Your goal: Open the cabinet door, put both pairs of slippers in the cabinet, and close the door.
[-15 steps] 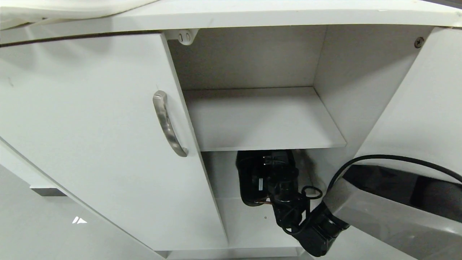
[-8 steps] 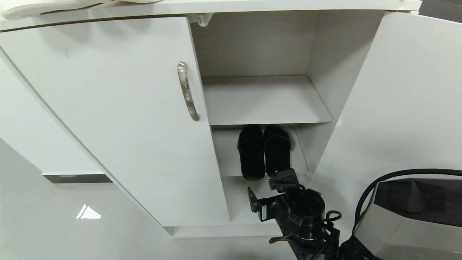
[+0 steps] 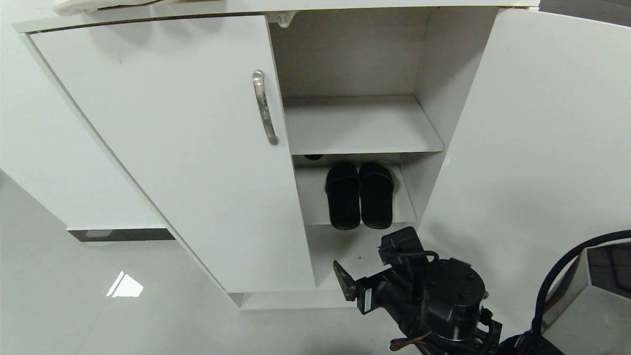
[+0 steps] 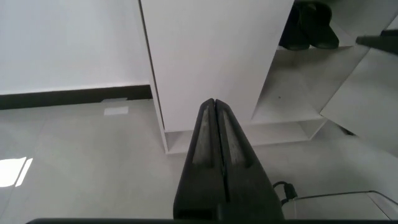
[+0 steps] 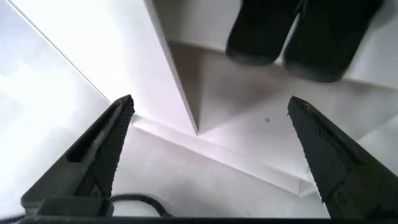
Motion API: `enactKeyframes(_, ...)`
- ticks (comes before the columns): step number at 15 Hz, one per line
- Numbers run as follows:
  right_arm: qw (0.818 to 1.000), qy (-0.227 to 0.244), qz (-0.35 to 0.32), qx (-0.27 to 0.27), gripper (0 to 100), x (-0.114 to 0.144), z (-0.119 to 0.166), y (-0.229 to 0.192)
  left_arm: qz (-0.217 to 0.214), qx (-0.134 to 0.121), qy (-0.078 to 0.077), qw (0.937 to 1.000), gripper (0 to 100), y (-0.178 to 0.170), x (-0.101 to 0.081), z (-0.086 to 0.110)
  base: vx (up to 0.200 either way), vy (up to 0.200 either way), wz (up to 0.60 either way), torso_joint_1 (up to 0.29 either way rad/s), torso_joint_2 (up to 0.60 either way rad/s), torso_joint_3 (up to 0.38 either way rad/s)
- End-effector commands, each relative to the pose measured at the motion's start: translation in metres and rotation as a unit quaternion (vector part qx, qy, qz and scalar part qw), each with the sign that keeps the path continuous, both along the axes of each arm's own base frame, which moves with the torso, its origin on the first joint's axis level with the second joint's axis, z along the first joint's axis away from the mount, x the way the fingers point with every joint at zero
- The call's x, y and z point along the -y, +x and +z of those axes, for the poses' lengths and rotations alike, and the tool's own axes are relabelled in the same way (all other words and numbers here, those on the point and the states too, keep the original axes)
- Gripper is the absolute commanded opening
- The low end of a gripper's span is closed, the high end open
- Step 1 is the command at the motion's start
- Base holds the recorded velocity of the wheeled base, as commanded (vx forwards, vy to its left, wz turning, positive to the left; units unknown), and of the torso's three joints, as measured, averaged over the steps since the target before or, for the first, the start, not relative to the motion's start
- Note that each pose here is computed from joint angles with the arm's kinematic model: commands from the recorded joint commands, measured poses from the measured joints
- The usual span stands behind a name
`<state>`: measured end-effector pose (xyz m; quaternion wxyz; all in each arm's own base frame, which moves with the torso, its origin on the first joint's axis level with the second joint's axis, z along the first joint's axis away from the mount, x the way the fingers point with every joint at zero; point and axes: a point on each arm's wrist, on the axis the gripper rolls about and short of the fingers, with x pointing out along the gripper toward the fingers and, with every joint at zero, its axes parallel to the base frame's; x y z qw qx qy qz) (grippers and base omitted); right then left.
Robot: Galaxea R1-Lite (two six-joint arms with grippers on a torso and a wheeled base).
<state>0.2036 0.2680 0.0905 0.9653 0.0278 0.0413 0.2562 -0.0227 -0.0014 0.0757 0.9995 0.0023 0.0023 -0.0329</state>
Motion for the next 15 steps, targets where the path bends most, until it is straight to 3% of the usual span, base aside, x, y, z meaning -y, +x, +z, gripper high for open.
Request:
enactKeyframes(1,1.0,0.008,0.0,0.005,100,0.0029,0.0076,-0.0018,0.0,-0.001,0.0,1.0,0,0.0001,0.0,0.0,0.0,0.0,0.0,0.0,0.0,0.0)
enactKeyframes(6,1.0,0.007,0.0,0.002,100,0.0042,0.0066,-0.0022,-0.001,-0.001,-0.001,1.0,0,0.0001,0.0,0.0,0.0,0.0,0.0,0.0,0.0,0.021)
enactKeyframes(15,1.0,0.005,0.01,-0.001,100,0.0062,0.0051,-0.0041,-0.001,-0.001,-0.001,1.0,0,0.0001,0.0,0.0,0.0,0.0,0.0,0.001,0.0,0.193)
